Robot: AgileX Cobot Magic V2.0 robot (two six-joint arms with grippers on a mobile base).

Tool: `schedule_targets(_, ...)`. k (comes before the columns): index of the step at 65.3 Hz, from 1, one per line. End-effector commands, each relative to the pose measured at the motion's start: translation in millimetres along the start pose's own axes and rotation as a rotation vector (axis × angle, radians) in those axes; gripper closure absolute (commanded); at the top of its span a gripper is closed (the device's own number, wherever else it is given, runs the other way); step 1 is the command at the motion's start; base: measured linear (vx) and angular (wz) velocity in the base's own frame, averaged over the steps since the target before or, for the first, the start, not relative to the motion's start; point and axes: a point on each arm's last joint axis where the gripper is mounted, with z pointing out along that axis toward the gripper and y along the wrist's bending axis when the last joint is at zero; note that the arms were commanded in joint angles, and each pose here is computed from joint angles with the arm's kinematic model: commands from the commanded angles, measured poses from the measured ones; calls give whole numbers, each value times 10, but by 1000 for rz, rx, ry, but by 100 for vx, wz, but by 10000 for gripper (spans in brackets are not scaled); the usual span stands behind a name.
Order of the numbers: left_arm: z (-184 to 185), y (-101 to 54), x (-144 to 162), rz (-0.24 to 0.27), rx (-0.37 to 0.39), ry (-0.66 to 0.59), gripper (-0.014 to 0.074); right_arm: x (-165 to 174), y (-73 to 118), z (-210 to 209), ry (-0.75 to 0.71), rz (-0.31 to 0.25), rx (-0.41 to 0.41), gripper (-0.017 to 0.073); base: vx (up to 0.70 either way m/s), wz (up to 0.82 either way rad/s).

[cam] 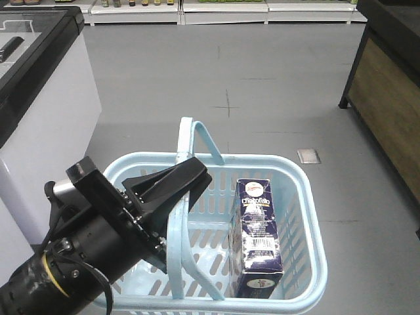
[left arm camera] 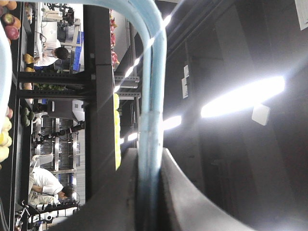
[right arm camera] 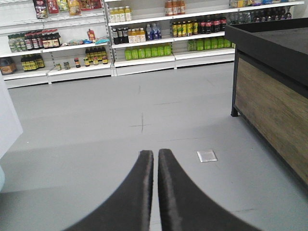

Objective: Left arm holds basket, right arm returns cookies
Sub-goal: 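Drive toward the drink shelves holding the basket in the left gripper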

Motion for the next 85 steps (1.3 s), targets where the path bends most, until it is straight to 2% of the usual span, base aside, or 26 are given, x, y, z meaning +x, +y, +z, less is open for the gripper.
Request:
schedule_targets(1, 30, -264, 55, -2, 185, 32, 594, -11, 0, 1, -65, -16, -2, 562, 41, -1)
schedule_targets(85, 30, -264, 55, -2, 185, 32, 594, -11, 0, 1, -65, -16, -2, 562, 48, 1)
